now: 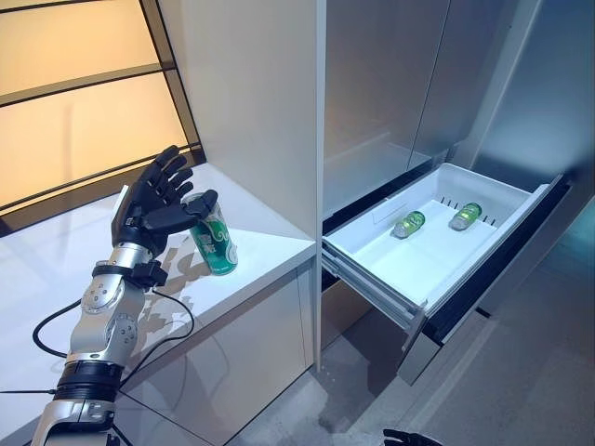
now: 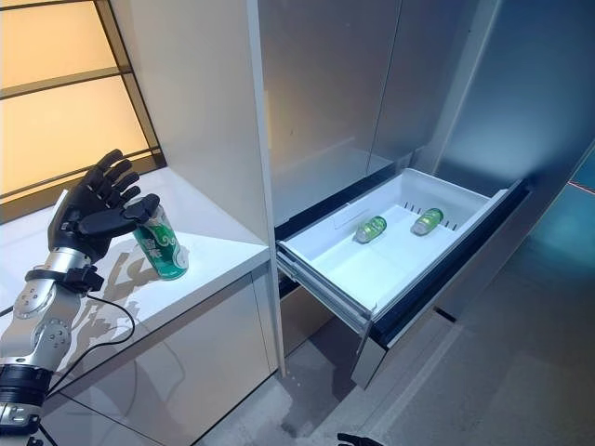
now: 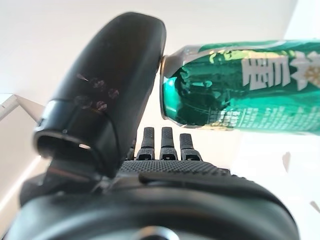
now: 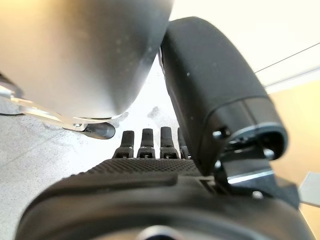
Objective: Put drinks into fridge and close the fridge
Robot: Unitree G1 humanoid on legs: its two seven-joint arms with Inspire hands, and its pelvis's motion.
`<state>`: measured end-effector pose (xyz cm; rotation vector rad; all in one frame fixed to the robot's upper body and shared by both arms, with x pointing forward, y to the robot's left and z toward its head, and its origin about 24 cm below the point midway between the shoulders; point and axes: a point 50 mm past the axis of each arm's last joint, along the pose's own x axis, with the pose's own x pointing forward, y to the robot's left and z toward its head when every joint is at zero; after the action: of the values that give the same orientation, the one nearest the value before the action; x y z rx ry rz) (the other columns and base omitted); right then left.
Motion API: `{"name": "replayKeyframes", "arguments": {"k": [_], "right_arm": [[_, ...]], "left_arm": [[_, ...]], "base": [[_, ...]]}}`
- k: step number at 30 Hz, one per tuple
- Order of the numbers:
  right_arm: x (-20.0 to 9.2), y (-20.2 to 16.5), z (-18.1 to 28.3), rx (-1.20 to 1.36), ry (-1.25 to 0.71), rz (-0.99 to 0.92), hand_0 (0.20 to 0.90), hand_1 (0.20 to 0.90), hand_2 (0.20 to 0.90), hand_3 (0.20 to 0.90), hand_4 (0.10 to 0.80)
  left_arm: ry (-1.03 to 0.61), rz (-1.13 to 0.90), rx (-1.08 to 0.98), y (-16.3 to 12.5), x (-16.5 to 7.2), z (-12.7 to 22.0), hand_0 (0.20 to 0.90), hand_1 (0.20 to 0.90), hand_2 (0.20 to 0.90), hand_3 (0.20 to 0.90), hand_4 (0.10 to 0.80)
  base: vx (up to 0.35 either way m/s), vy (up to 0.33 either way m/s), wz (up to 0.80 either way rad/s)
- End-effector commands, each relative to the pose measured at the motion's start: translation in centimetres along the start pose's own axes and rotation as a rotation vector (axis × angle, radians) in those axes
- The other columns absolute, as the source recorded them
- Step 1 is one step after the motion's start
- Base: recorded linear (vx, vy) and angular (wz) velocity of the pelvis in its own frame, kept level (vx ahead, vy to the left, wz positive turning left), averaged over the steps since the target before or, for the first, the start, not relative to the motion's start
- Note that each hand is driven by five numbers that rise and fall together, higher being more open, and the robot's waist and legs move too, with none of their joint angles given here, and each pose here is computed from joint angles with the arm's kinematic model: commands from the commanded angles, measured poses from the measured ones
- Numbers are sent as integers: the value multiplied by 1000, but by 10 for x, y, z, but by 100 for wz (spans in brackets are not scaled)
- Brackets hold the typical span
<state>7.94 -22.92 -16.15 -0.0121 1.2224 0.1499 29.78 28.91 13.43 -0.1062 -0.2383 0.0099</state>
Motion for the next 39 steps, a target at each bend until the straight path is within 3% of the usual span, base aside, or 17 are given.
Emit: {"name": "replayKeyframes", "arguments": {"k": [1,8,17,39], "right_arm": [[-3,-14,7,-58,18,-13,900,900,900,900,800],[-3,-13,6,-62,17,-11,900,900,900,900,800],[-3,-13,5,-66,19,-7,900,900,900,900,800],[-5,-19,8,-63,17,-19,900,900,900,900,800]], "left_arm": [[-388,-3,7,-1,25,83,900,900,900,900,800],[-496,-29,-12,-9,24,100,900,900,900,900,800],[-501,-73,3,-19,24,103,900,900,900,900,800],[-229,-194,114,-12,29,74,900,900,900,900,800]], "base": [[0,0,0],[0,0,0],[0,0,0],[0,0,0]]}}
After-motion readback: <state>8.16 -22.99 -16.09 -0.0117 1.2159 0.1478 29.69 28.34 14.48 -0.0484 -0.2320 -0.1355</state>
